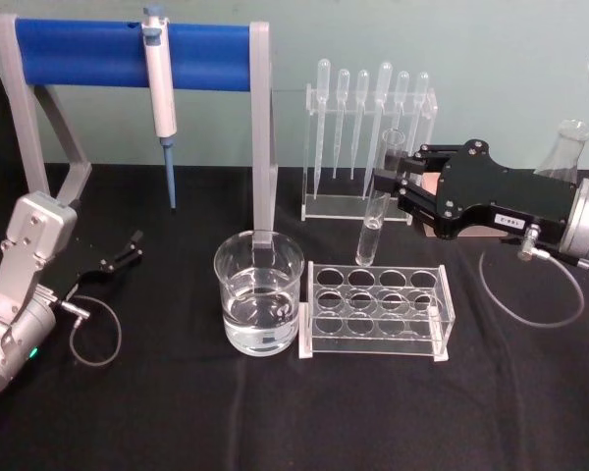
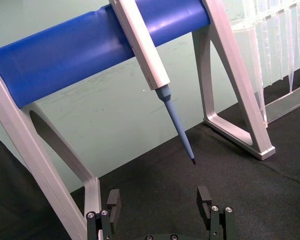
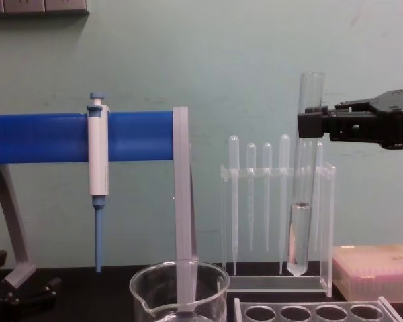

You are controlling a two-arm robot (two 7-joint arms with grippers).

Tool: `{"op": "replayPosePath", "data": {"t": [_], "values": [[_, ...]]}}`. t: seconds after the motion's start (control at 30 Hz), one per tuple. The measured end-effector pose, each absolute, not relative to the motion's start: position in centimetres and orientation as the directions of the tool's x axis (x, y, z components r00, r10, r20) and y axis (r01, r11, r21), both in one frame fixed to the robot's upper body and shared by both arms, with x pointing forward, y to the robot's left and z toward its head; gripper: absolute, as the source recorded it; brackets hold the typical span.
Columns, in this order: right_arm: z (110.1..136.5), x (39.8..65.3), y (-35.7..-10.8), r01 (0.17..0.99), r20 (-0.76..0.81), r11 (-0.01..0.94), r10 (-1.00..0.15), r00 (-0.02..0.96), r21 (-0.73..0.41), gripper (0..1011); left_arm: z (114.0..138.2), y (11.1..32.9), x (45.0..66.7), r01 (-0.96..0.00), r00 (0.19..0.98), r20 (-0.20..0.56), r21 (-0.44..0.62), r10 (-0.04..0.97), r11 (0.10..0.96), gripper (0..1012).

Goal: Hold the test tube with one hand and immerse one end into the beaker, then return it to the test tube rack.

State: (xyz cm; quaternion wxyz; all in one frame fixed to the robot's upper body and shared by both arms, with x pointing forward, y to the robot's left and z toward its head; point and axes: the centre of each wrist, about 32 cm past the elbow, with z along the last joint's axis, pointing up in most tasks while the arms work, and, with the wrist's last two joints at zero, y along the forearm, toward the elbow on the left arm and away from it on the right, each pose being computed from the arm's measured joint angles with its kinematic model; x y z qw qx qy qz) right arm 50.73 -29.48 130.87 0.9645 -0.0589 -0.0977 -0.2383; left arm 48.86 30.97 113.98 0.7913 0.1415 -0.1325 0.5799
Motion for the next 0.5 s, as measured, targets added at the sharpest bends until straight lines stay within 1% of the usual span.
{"op": "replayPosePath", "data": {"t": [0.37,0.5], "values": [[130.9,50.8,-29.4,0.469,0.217,0.880,-0.446,0.868,-0.067,233,114.0,31.0,48.9,-0.955,0.292,0.374,0.070,0.880,0.287,1000],[131.1,51.2,-28.4,0.443,0.225,0.895,-0.421,0.879,-0.052,231,114.0,31.0,48.9,-0.955,0.292,0.374,0.070,0.880,0.287,1000]]}}
